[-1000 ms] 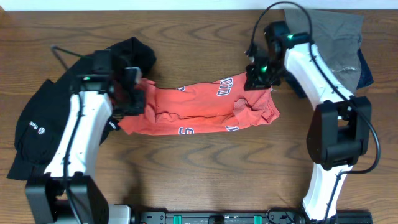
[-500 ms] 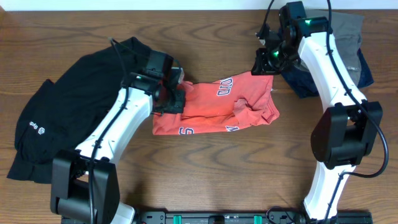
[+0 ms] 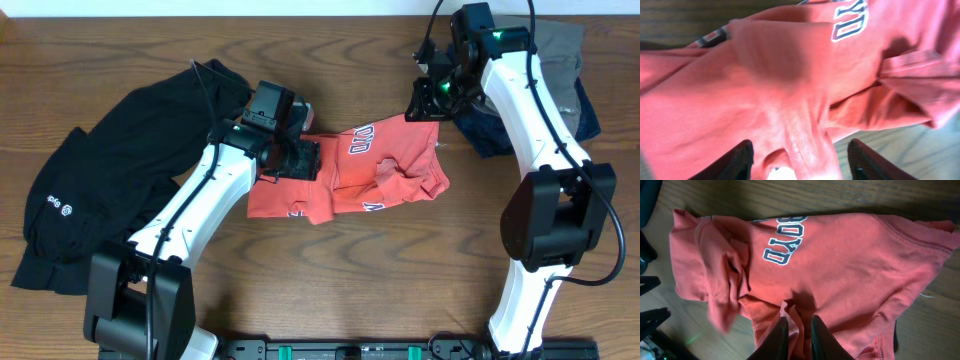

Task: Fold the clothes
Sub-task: 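Fold the strip's left end toward the right gripper with the left gripper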

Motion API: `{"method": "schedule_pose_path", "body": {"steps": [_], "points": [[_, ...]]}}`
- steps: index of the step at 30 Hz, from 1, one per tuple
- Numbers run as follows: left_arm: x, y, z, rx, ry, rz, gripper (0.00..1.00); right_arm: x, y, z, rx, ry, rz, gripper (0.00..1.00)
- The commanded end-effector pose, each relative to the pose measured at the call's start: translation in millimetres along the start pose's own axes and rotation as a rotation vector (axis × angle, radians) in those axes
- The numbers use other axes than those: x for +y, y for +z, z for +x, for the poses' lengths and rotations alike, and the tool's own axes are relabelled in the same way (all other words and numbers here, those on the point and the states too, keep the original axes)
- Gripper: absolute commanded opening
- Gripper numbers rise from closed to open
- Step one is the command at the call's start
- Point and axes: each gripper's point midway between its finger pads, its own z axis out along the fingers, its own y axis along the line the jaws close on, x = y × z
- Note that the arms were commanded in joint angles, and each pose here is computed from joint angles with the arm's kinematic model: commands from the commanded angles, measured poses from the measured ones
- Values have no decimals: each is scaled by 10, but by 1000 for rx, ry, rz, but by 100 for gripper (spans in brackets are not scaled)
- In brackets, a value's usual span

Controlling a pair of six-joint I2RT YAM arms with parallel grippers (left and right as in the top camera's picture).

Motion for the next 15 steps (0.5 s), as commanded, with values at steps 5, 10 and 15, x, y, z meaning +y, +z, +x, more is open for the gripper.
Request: {"method": "schedule_pose_path", "body": {"steps": [5, 10, 15], "points": [[-129, -10, -51, -9, 6, 70, 79, -244, -148, 105, 31, 48, 64, 16], [38, -118, -196, -56, -29, 49, 92, -578, -229, 271, 84, 135, 198, 42], [290, -281, -307, -104, -88, 26, 94, -694, -151, 366, 110, 167, 197, 68]]}}
